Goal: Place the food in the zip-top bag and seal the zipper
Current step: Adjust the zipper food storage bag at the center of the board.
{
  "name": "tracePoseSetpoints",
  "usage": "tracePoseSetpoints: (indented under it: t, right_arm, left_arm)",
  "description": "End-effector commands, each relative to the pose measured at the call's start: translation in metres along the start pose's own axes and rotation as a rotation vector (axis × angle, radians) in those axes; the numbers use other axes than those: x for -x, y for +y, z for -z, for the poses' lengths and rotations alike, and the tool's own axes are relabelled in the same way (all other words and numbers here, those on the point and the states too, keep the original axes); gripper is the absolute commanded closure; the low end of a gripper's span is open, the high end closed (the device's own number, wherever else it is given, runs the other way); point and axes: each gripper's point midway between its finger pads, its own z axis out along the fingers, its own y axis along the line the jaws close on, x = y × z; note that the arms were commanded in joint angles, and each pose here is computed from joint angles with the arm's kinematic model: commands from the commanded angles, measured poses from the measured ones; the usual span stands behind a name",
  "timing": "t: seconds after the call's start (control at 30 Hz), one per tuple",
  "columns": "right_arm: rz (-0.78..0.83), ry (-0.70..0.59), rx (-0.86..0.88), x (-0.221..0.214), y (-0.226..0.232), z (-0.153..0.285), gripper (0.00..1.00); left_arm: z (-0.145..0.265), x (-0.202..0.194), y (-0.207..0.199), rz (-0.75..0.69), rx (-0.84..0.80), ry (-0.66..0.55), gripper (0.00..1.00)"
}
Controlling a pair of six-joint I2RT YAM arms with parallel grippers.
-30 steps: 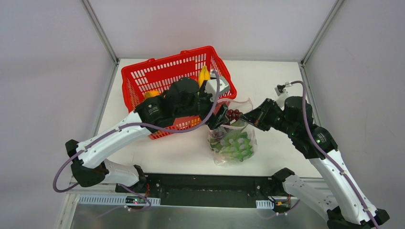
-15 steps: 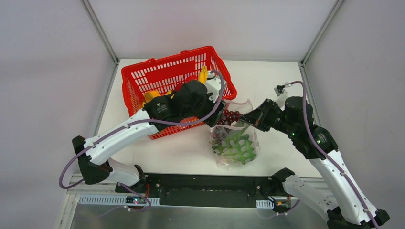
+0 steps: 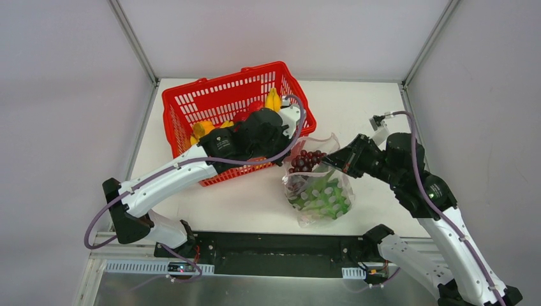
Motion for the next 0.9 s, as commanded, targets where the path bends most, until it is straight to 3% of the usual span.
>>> tracePoseSetpoints:
  t: [0.0,0.23,0.37,0.43,0.5,0.6,0.77,0.87]
  right_arm:
    - [0.059,-0.12,0.116,0.023,0.029,0.013,1.0]
    - [0.075,-0.218,0.112,0.033,0.024,0.022,1.0]
    - [0.011,-0.104,-0.071,0.018,-0.017,-0.007,0.99]
    - [-0.007,-0.057,-0.155,0.015,-0.027,-0.015,1.0]
    - [0.011,-0.087,-0.134,0.022,-0.02,-0.009,1.0]
    - [0.037,-0.175,-0.051,0.034,-0.004,0.001,1.0]
    - [0.036,-0.095,-0.036,0.022,-0.002,-0.005,1.0]
    - [0.011,-0.101,-0.06,0.022,-0.01,-0.01,1.0]
  left_arm:
    - [0.037,0.041,-0.013,0.014,-0.088,-0.157,1.0]
    - [0.091,0.07,-0.022,0.037,-0.179,-0.321,1.0]
    - [0.071,0.054,-0.01,0.034,-0.098,-0.249,1.0]
    - [0.066,0.051,-0.024,0.039,-0.164,-0.207,1.0]
    - [0.063,0.052,-0.035,0.05,-0.223,-0.199,1.0]
    - [0.055,0.047,-0.027,0.057,-0.172,-0.189,1.0]
    - [0.058,0.053,-0.016,0.056,-0.113,-0.219,1.0]
    - [0.061,0.056,-0.006,0.043,-0.067,-0.228,0.7]
